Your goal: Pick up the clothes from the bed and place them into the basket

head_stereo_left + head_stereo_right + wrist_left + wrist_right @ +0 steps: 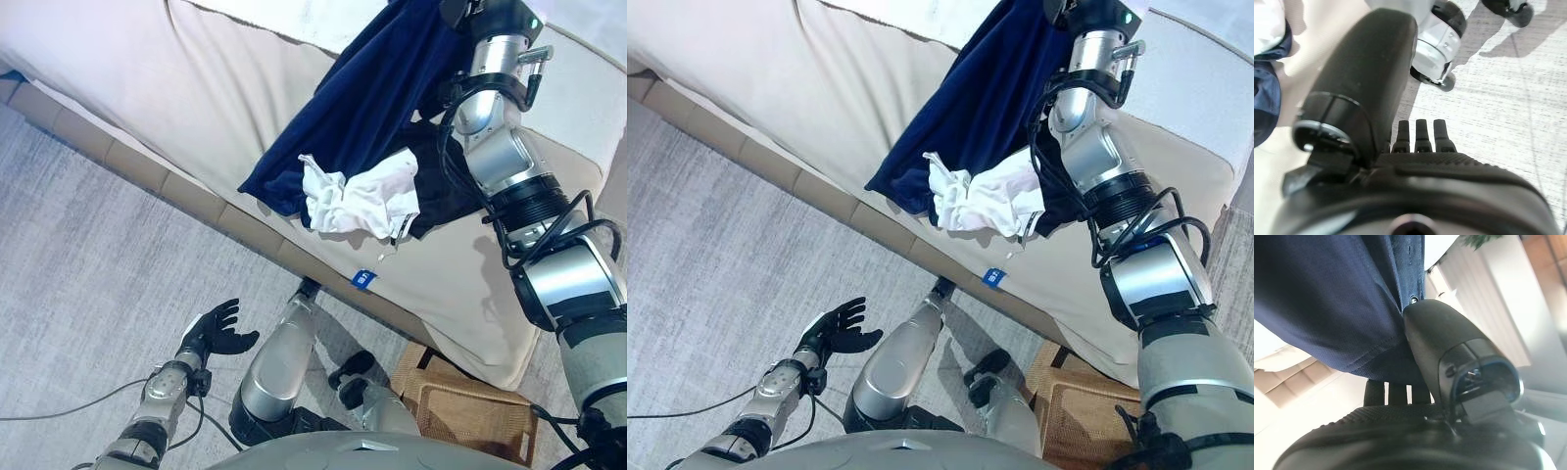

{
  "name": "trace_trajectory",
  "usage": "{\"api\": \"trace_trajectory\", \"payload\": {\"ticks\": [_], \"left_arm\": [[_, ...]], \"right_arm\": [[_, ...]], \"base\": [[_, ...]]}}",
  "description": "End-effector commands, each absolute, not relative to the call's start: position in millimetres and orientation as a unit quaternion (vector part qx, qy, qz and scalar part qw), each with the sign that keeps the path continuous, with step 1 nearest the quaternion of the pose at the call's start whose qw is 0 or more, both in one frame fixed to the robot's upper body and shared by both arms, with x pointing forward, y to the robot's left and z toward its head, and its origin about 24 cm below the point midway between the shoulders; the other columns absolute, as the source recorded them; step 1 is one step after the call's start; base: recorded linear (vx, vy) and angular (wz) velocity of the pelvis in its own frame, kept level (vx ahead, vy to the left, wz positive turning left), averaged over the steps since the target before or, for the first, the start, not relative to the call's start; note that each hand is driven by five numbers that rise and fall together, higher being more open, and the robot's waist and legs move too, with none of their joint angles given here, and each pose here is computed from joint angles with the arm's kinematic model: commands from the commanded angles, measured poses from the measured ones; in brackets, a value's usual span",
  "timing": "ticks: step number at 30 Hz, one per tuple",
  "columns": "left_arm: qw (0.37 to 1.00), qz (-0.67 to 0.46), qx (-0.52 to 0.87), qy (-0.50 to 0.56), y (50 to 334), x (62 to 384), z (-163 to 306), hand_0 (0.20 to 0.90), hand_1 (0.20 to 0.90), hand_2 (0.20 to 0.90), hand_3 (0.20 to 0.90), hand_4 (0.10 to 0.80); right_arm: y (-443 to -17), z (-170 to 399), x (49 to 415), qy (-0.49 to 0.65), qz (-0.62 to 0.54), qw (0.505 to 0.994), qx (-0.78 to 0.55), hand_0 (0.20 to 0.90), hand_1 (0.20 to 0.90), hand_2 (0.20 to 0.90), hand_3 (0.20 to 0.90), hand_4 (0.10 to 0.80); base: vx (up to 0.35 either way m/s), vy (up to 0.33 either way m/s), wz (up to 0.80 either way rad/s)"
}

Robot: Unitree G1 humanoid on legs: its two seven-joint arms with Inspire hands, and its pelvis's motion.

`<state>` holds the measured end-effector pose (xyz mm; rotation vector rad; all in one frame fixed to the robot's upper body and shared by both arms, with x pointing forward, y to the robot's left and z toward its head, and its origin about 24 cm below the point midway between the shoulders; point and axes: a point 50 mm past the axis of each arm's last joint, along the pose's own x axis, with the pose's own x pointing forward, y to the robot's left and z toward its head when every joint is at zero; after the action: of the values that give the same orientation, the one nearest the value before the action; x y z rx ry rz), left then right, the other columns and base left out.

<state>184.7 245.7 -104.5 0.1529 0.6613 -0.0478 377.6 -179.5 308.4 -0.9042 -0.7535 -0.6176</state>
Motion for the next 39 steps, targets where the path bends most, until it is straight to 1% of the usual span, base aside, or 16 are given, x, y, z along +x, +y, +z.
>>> {"api": "trace_trajectory", "payload": {"ticks": [1,4,10,14,16,19,21,22,24,28,32,33,35,39], "left_arm": [[0.908,-0.037,0.101,0.406,247.1,138.8,-128.7,0.900,0.900,0.900,0.900,0.800],[0.892,-0.026,0.111,0.438,252.0,126.4,-134.8,0.900,0.900,0.900,0.900,0.800],[0.854,-0.004,0.117,0.506,265.0,95.8,-144.7,0.900,0.900,0.900,0.900,0.800],[0.834,0.006,0.116,0.539,275.7,83.0,-146.1,0.900,0.900,0.900,0.900,0.800],[0.832,0.009,0.115,0.543,276.8,82.3,-146.1,0.900,0.900,0.900,0.900,0.800],[0.835,0.002,0.121,0.537,279.6,87.6,-143.4,0.900,0.900,0.900,0.900,0.800],[0.838,-0.005,0.123,0.532,277.9,93.2,-142.4,0.900,0.900,0.900,0.900,0.800],[0.841,-0.015,0.128,0.525,275.3,99.9,-141.0,0.900,0.900,0.900,0.900,0.800],[0.840,-0.036,0.140,0.523,272.4,105.3,-140.0,0.900,0.900,0.900,0.900,0.800],[0.831,-0.055,0.162,0.529,271.6,110.4,-139.3,0.900,0.900,0.900,0.900,0.800],[0.822,-0.064,0.174,0.538,274.0,114.6,-137.8,0.900,0.900,0.900,0.900,0.800],[0.822,-0.063,0.172,0.539,275.0,117.1,-136.7,0.900,0.900,0.900,0.900,0.800],[0.821,-0.065,0.174,0.539,276.8,118.7,-135.4,0.900,0.900,0.900,0.900,0.800],[0.830,-0.068,0.162,0.530,269.8,123.7,-135.9,0.900,0.900,0.900,0.900,0.800]], "right_arm": [[-184.8,323.8,353.7,-0.435,-0.313,0.752,-0.384,0.300,0.300,0.300,0.200,0.100],[-193.8,319.9,349.3,-0.433,-0.330,0.746,-0.384,0.300,0.300,0.300,0.200,0.100],[-218.7,342.9,334.8,-0.442,-0.360,0.704,-0.424,0.300,0.300,0.300,0.200,0.100],[-247.0,395.4,321.5,-0.426,-0.394,0.665,-0.470,0.300,0.300,0.300,0.200,0.100],[-256.5,410.9,318.0,-0.416,-0.408,0.660,-0.474,0.300,0.300,0.300,0.200,0.100],[-295.2,448.7,295.7,-0.392,-0.482,0.635,-0.459,0.300,0.300,0.300,0.200,0.100],[-307.3,457.9,286.1,-0.389,-0.501,0.634,-0.443,0.300,0.300,0.300,0.200,0.100],[-319.1,464.3,275.3,-0.386,-0.517,0.635,-0.425,0.300,0.300,0.300,0.200,0.100],[-326.2,468.5,265.4,-0.388,-0.528,0.629,-0.419,0.300,0.300,0.300,0.200,0.100],[-330.6,461.0,261.3,-0.391,-0.517,0.632,-0.425,0.300,0.300,0.300,0.200,0.100],[-324.0,440.6,265.3,-0.382,-0.471,0.646,-0.463,0.300,0.300,0.300,0.200,0.100],[-324.9,423.3,269.1,-0.364,-0.446,0.663,-0.478,0.300,0.300,0.300,0.200,0.100],[-330.8,405.4,272.7,-0.331,-0.430,0.674,-0.501,0.300,0.300,0.300,0.200,0.100],[-346.1,361.3,279.5,-0.258,-0.395,0.708,-0.525,0.300,0.300,0.300,0.200,0.100]], "base": [[0.082,-0.005,0.06],[0.072,-0.016,0.00],[0.004,0.033,-0.18],[0.066,0.048,-0.30],[0.061,0.016,-0.46],[0.062,-0.014,-0.33],[0.023,-0.028,-0.30],[-0.005,-0.028,-0.36],[-0.024,-0.026,-0.38],[-0.052,-0.049,-0.36],[-0.069,-0.075,-0.56],[-0.082,-0.129,-0.60],[-0.069,-0.134,-0.51],[-0.034,-0.136,-0.40]]}}
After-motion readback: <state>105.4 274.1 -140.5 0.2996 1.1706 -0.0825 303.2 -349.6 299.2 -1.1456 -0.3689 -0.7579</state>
